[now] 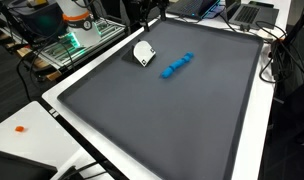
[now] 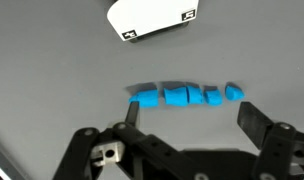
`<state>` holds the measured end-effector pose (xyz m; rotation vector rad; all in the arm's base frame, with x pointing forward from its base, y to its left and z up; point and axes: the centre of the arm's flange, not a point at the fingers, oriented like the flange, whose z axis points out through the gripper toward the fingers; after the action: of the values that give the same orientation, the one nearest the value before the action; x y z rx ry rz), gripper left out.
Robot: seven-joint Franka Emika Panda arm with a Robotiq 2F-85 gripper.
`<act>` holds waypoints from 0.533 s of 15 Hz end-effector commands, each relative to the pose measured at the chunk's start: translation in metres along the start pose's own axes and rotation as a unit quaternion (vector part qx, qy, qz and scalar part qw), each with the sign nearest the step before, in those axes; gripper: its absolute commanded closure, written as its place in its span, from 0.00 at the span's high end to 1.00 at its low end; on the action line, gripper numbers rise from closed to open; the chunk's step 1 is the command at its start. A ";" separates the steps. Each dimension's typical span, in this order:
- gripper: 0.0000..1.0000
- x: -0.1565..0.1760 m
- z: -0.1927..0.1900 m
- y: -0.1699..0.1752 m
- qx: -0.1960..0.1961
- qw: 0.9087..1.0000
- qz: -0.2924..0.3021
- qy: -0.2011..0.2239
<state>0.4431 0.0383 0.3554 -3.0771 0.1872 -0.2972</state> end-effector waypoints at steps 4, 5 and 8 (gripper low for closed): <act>1.00 -0.009 -0.002 -0.019 -0.004 0.998 -0.058 -0.005; 1.00 -0.010 -0.003 -0.021 -0.003 0.998 -0.064 -0.004; 1.00 -0.014 -0.007 -0.030 -0.004 0.997 -0.080 -0.002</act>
<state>0.4402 0.0628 0.3558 -3.0889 0.0120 -0.3007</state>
